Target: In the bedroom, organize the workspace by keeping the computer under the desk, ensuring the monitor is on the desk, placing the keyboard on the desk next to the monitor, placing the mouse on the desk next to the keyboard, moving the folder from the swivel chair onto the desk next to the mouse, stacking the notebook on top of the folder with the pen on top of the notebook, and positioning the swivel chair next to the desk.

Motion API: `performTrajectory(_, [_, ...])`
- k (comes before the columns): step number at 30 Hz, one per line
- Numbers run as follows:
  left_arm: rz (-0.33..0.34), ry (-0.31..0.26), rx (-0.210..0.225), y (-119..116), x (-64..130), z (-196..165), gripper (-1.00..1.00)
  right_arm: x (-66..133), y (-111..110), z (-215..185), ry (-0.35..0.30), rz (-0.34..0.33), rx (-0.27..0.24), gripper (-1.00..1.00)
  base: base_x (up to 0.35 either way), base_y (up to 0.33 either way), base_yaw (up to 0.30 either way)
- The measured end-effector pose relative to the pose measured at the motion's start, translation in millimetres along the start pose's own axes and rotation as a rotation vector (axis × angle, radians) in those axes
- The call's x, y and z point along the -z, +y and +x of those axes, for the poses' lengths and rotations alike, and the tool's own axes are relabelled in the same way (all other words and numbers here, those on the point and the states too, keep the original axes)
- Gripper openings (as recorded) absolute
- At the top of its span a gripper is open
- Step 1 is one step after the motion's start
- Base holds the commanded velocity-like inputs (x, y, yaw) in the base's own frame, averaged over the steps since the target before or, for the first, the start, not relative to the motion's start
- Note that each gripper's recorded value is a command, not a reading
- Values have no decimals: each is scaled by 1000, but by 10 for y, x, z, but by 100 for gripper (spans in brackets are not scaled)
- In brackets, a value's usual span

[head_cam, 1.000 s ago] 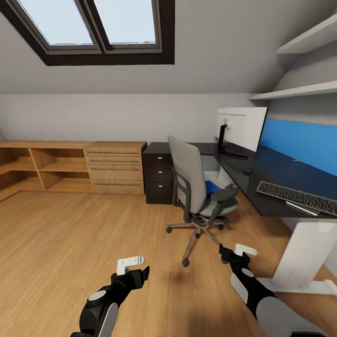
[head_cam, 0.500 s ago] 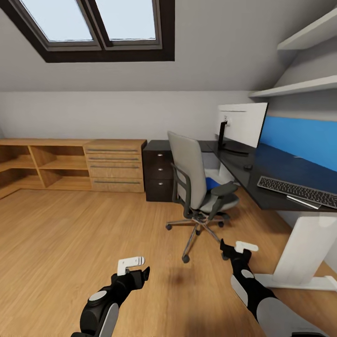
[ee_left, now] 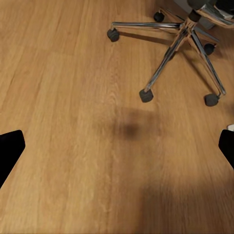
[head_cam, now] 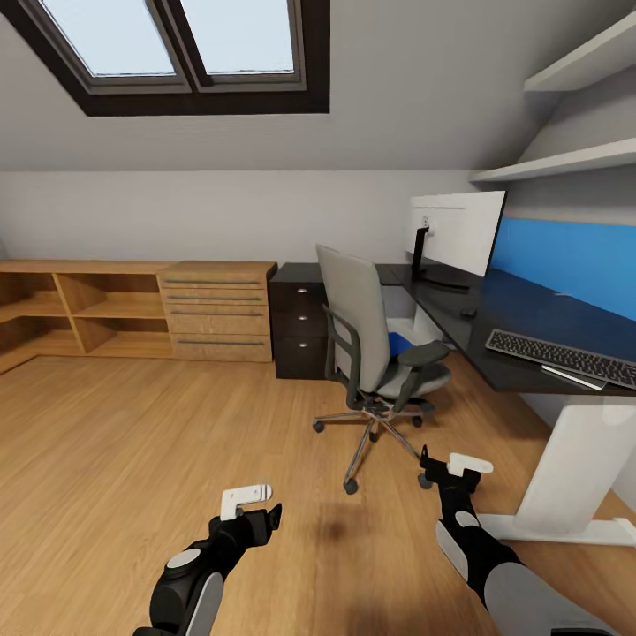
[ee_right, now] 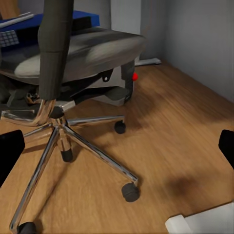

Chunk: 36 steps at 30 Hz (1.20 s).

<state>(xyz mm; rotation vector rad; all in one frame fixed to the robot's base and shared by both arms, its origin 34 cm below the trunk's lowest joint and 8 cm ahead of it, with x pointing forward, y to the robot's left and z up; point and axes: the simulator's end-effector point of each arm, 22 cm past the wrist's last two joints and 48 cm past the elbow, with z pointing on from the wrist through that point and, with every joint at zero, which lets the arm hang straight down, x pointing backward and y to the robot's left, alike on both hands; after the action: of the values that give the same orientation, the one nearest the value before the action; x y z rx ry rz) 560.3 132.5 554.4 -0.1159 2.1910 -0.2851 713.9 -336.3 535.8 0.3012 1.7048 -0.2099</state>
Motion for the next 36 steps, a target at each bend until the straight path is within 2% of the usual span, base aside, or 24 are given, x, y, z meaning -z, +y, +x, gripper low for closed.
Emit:
performTrajectory(6, [-4,11,-2,32,-18,45,100,0,-19,6,3,9,0,100,25,-82,0])
performTrajectory(16, [-4,17,5,73,-25,70,100,2,-21,7,4,10,1,100,191,-219,0])
performTrajectory(24, [-2,24,19,103,-32,90,100,1,-20,13,6,9,2,100,61,-27,0])
performTrajectory(36, [-27,18,43,247,-30,63,100,29,-37,111,27,11,9,100,274,-1,0])
